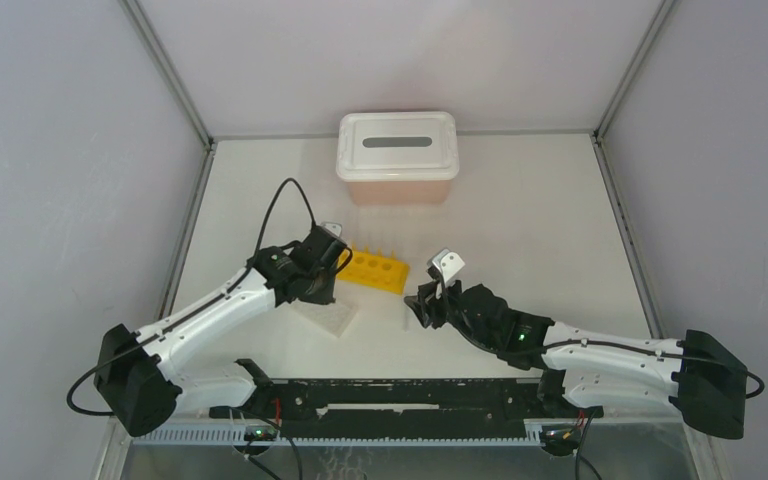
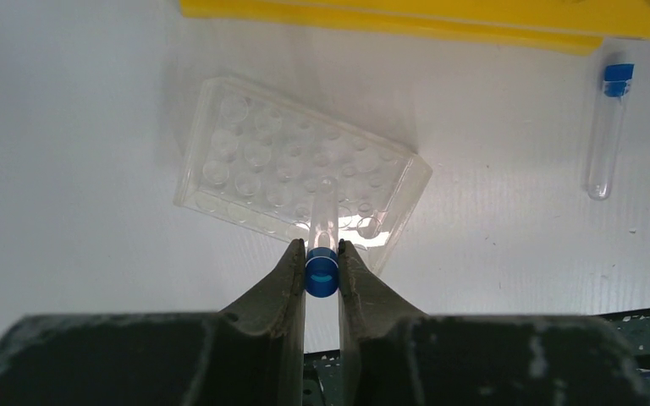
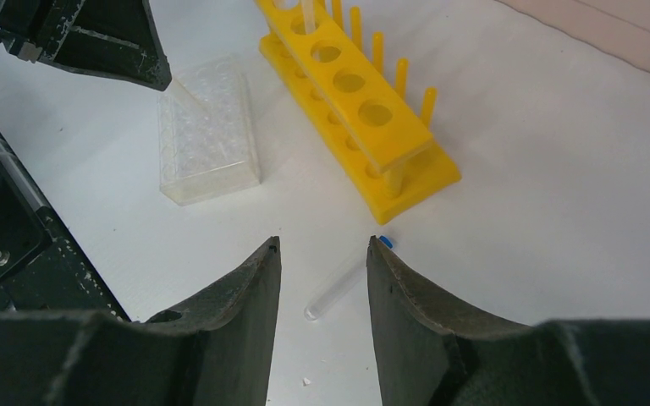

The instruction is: Organize the chemistry lab equipment

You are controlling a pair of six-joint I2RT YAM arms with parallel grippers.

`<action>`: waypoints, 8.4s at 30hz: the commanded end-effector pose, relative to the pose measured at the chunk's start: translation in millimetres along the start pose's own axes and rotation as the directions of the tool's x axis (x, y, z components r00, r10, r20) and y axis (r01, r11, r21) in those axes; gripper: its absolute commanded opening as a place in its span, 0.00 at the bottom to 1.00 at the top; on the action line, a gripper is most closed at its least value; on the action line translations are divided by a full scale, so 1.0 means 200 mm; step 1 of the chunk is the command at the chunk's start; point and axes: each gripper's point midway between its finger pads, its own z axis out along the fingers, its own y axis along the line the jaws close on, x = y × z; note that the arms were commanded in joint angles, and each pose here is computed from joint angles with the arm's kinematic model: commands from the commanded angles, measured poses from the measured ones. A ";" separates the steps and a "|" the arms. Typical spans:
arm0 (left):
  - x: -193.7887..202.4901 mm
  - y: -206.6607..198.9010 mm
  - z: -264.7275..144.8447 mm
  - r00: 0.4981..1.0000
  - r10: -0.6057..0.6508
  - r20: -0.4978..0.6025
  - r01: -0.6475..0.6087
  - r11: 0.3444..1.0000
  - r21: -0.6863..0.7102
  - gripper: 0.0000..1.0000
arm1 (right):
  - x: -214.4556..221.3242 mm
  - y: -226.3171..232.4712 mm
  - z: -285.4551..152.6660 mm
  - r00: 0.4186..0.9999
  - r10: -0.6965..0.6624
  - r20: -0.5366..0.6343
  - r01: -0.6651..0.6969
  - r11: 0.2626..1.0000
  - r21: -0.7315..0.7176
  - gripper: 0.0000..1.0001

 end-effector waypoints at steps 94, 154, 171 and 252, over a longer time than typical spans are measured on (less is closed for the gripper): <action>-0.29 0.02 -0.56 0.857 -0.268 0.439 0.128 0.938 0.323 0.54 | 0.59 -0.06 0.27 0.892 0.273 -0.361 -0.065 0.866 0.495 0.47; 0.01 -0.49 -0.72 0.995 -0.087 -0.042 0.086 0.598 0.797 0.63 | -0.31 0.61 -0.18 0.977 -0.123 0.177 0.181 0.915 -0.361 0.07; 0.03 -0.52 -0.71 0.995 -0.064 -0.070 0.094 0.569 0.817 0.53 | -0.34 0.65 -0.16 0.973 -0.121 0.198 0.191 0.902 -0.388 0.06; -0.24 -0.07 -0.67 0.968 -0.162 0.193 0.077 0.920 0.385 0.13 | -0.27 0.43 -0.14 0.985 -0.077 0.151 0.111 0.966 -0.234 0.51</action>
